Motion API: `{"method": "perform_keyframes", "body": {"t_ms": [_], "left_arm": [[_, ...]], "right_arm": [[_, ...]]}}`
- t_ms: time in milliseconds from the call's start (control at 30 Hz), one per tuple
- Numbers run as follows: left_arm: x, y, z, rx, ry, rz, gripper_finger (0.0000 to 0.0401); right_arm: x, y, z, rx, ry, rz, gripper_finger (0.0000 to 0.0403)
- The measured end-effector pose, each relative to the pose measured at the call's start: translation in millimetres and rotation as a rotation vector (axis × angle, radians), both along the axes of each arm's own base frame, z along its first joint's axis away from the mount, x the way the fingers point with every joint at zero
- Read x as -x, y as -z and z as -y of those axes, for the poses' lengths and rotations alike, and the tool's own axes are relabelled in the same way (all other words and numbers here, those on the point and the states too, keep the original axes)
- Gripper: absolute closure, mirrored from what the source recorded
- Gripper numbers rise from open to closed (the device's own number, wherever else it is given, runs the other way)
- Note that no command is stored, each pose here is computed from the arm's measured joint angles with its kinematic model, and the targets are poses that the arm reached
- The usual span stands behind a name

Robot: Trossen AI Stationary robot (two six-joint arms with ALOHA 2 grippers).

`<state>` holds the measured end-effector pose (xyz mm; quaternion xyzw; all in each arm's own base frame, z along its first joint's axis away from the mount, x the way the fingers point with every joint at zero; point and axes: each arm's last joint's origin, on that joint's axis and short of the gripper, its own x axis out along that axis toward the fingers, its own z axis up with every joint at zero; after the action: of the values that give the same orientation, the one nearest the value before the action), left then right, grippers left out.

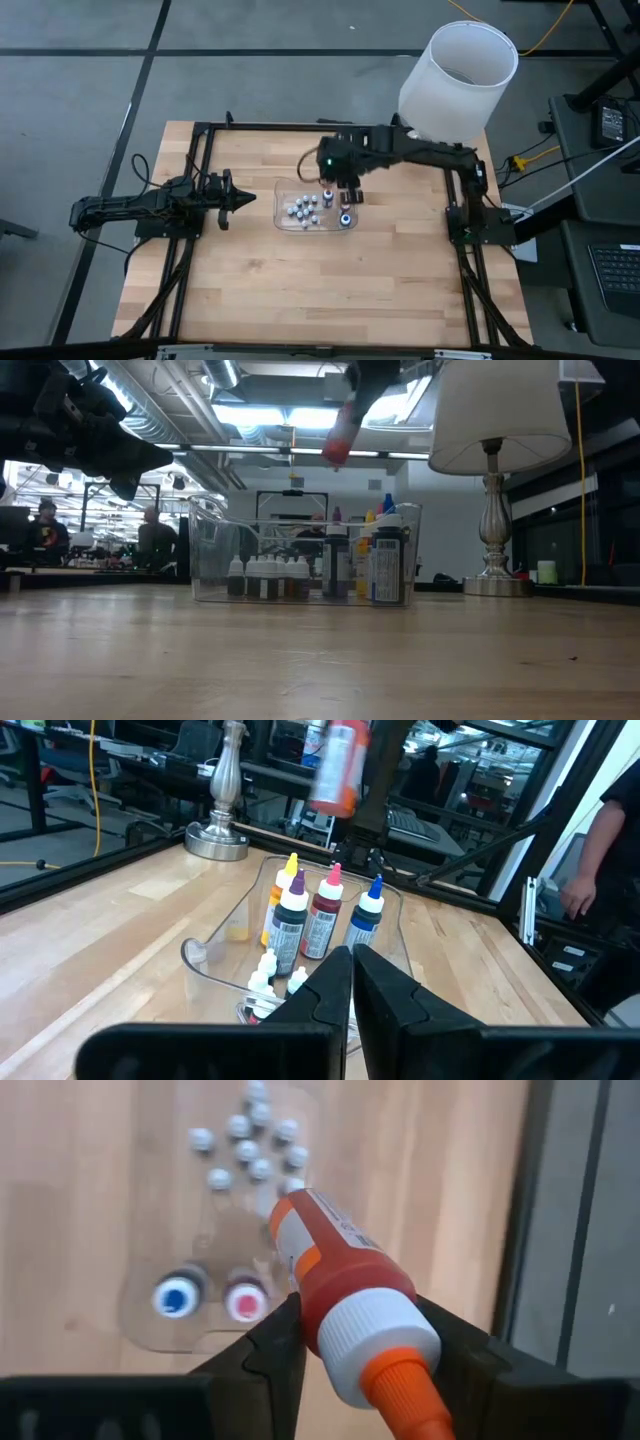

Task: Pick & Place food coloring
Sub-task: Put the large orange food coloring bottle into the transparent bin

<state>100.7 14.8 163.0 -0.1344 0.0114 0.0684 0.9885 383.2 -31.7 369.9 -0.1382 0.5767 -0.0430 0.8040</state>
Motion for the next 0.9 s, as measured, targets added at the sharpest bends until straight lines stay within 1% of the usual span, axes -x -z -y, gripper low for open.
{"method": "perform_keyframes", "body": {"t_ms": [167, 300, 500, 567, 633, 700, 900], "left_arm": [[0, 0, 0, 0.000, 0.000, 0.000, 0.0393], [0, 0, 0, 0.000, 0.000, 0.000, 0.0389], [0, 0, 0, 0.000, 0.000, 0.000, 0.0391], [0, 0, 0, 0.000, 0.000, 0.000, 0.0393], [0, 0, 0, 0.000, 0.000, 0.000, 0.0393], [0, 0, 0, 0.000, 0.000, 0.000, 0.0392], [0, 0, 0, 0.000, 0.000, 0.000, 0.0389]], "right_arm": [[-4, 6, -33, 0.012, -0.119, -0.011, 0.0243], [-9, 20, -45, 0.011, -0.151, -0.045, 0.0244], [-13, 52, -47, 0.008, -0.151, -0.113, 0.0242], [-14, 64, -47, -0.003, -0.179, -0.137, 0.0241], [-18, 76, -48, -0.013, -0.213, -0.128, 0.0241], [-20, 86, -49, -0.017, -0.217, -0.120, 0.0241], [-26, 99, -43, -0.014, -0.208, -0.080, 0.0240]]}}
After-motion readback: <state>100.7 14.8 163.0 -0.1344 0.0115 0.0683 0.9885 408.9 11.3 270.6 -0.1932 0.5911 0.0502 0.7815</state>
